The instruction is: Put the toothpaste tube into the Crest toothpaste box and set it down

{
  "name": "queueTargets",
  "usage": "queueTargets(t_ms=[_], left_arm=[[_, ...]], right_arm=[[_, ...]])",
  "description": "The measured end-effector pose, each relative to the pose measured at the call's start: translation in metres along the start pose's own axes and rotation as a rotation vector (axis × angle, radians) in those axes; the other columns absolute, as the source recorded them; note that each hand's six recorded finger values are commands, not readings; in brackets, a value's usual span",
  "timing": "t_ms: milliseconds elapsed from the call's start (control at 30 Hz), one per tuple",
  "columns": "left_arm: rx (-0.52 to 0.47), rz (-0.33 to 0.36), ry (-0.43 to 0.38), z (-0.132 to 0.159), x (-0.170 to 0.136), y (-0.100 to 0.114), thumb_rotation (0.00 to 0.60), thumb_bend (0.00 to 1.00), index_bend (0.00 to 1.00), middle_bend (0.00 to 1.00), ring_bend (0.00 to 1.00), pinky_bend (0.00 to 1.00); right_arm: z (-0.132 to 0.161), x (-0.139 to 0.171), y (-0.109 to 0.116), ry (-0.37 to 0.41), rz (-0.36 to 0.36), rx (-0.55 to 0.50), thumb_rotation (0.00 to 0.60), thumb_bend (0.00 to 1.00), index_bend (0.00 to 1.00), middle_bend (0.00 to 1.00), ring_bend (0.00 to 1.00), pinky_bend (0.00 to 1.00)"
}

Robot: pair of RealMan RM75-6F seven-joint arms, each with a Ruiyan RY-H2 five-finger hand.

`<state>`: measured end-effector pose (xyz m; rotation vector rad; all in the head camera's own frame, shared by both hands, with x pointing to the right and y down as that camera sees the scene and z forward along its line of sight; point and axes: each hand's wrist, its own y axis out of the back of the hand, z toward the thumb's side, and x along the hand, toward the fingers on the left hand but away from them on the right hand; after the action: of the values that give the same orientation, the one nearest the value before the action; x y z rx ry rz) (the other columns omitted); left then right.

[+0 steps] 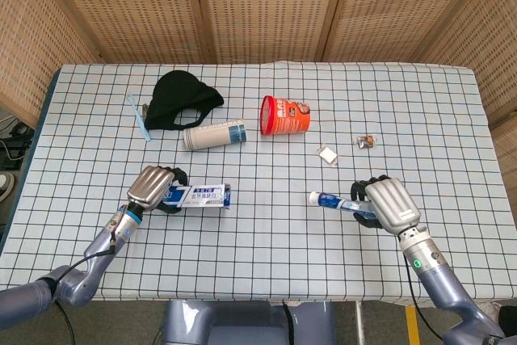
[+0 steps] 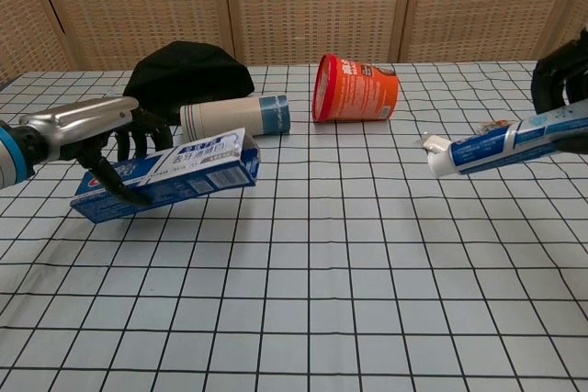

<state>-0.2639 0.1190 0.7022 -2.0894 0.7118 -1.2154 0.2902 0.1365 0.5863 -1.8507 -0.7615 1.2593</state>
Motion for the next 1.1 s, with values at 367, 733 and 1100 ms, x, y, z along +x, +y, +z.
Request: queueTargets(t_ms=[367, 733, 1100], left_arm=[[-0.566, 0.046, -0.139, 0.047, 0.015, 0.031, 0.6, 0.09, 0.52, 0.46, 0.46, 0.48], [-0.579, 0.068, -0.245, 0.099, 0.04, 0.044, 0.6, 0.09, 0.53, 0.46, 0.46, 0.48], [-0.566, 0.091, -0.234, 0.103, 0.054, 0.043, 0.6, 0.09, 0.53, 0.46, 0.46, 0.48]], right_arm=[[0.017, -0.001, 0.072, 0.028, -0.112, 0.086, 0.6, 0.64, 0.67, 0.64, 0.55, 0.52], [0.034, -0.005, 0.155, 0.037, -0.223, 0.215, 0.6, 0.64, 0.67, 0.64, 0.55, 0.52], [0.058, -0.002, 0.203, 0.089, -0.227, 0.313, 0.6, 0.64, 0.67, 0.64, 0.55, 0.52]])
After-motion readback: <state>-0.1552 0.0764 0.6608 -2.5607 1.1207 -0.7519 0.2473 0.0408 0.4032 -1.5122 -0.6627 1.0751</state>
